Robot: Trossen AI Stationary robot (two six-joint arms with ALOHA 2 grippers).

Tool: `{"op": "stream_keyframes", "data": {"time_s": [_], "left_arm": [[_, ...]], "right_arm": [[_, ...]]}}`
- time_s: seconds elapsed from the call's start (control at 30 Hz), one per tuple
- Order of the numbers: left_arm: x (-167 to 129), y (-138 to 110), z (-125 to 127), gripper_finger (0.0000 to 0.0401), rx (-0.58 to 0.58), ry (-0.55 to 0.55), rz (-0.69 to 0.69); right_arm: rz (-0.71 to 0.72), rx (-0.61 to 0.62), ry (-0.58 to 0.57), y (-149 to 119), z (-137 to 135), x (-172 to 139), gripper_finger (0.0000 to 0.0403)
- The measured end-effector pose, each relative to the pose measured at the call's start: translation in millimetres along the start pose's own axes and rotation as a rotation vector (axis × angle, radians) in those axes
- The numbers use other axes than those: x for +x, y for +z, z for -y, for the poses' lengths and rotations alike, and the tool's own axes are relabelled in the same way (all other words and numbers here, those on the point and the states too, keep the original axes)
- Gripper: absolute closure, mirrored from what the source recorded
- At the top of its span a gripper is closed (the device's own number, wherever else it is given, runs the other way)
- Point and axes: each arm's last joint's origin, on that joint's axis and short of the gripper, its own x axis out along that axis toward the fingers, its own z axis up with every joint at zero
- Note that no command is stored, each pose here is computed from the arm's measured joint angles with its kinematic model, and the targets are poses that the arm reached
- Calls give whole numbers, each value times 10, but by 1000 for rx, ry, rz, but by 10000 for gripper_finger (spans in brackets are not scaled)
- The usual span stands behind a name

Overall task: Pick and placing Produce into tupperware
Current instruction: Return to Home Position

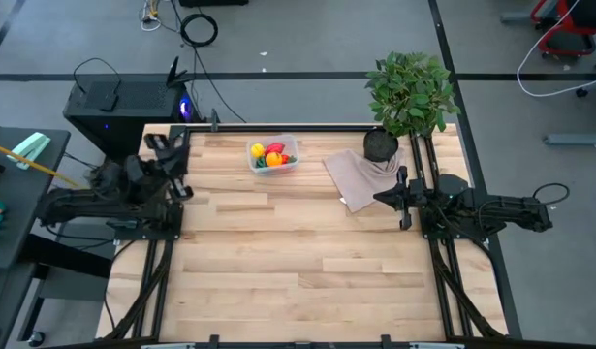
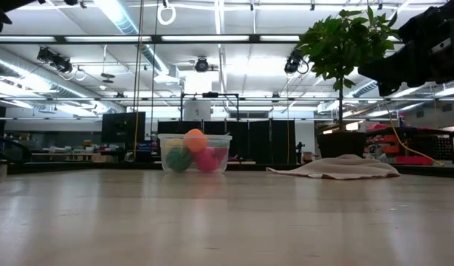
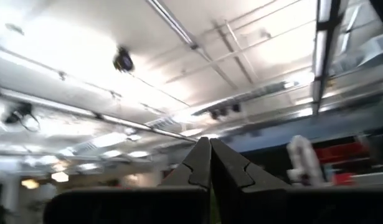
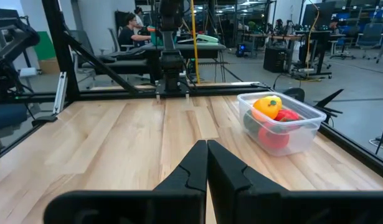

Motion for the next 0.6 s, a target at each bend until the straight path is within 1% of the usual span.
{"op": "stream_keyframes", "data": {"time_s": [0.1,0.2,0.33,0.47,0.53,0.6], "left_arm": [[-40,86,-49,388,89,37,50],[-93,219,-112,395,168,83,154],[-172,385,-172,392,258,95,320],[-240,501,-206,391,357,98,463],[-258,530,-209,395,407,91,511],[-266,543,-210,396,444,96,532]], "right_arm": [[0,0,0,0,0,0,389],[0,0,0,0,0,0,389],[0,0,0,0,0,0,389],[0,0,0,0,0,0,389],[0,0,0,0,0,0,389],[0,0,0,0,0,0,389]]}}
